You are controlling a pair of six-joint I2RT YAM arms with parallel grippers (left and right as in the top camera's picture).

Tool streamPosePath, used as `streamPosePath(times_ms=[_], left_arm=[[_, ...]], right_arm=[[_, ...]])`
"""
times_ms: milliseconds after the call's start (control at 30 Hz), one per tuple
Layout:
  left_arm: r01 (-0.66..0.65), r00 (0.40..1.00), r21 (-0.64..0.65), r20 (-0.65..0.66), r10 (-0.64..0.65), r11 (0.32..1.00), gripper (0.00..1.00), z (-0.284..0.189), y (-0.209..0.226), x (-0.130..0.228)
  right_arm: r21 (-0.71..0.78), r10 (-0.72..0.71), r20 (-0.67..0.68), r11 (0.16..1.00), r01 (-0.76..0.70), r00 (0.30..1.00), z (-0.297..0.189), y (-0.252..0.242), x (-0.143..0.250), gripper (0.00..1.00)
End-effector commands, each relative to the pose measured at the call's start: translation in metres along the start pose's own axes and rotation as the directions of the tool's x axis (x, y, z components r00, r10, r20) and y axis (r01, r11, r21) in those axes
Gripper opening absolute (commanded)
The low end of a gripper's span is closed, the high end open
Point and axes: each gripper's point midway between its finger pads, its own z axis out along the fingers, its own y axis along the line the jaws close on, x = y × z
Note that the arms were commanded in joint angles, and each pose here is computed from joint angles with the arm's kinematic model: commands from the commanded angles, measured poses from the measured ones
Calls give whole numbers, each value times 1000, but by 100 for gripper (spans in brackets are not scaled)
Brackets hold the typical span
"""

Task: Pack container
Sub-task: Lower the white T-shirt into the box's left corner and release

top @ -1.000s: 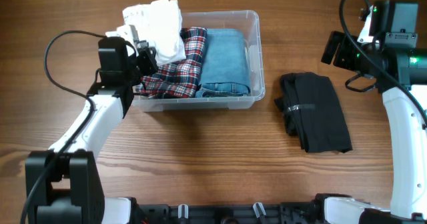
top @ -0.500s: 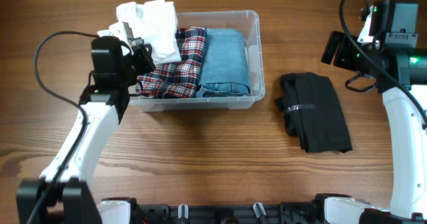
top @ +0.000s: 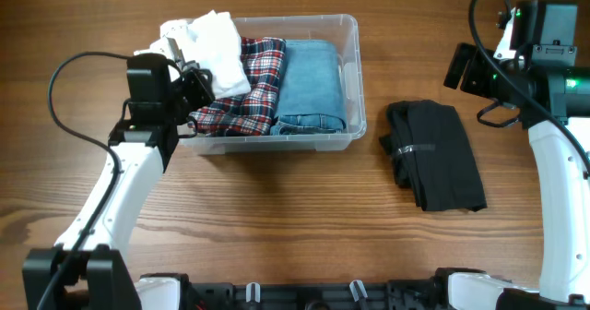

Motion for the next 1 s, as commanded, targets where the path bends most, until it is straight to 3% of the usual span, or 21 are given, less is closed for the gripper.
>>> streamPosePath(times_ms=[0,367,700,767,833,867,967], left_arm=[[1,1000,16,16,-1,1000,44,1,-3,-7],[-17,996,41,88,13,999,46,-34,-19,-24],[-1,999,-76,45,4,997,60,-42,3,-10],[-2,998,-69,56,6,998,53,-42,1,-13],[-9,995,-45,97,14,999,33,-44,-6,-23],[-14,993,-34,115,17,999,28,-47,-9,-28],[-29,978,20,206,24,999,20,-62,-25,-48]], right_arm=[[21,-11,-8,1000,11,1000,4,-4,1,100],[21,-10,-8,1000,11,1000,4,-4,1,100],[21,-11,-8,1000,11,1000,4,-4,1,100],[21,-10,-8,1000,10,1000,4,-4,1,100],[21,-11,-8,1000,11,1000,4,-4,1,100],[21,-10,-8,1000,11,1000,4,-4,1,100],[21,-10,-8,1000,10,1000,4,-4,1,100]])
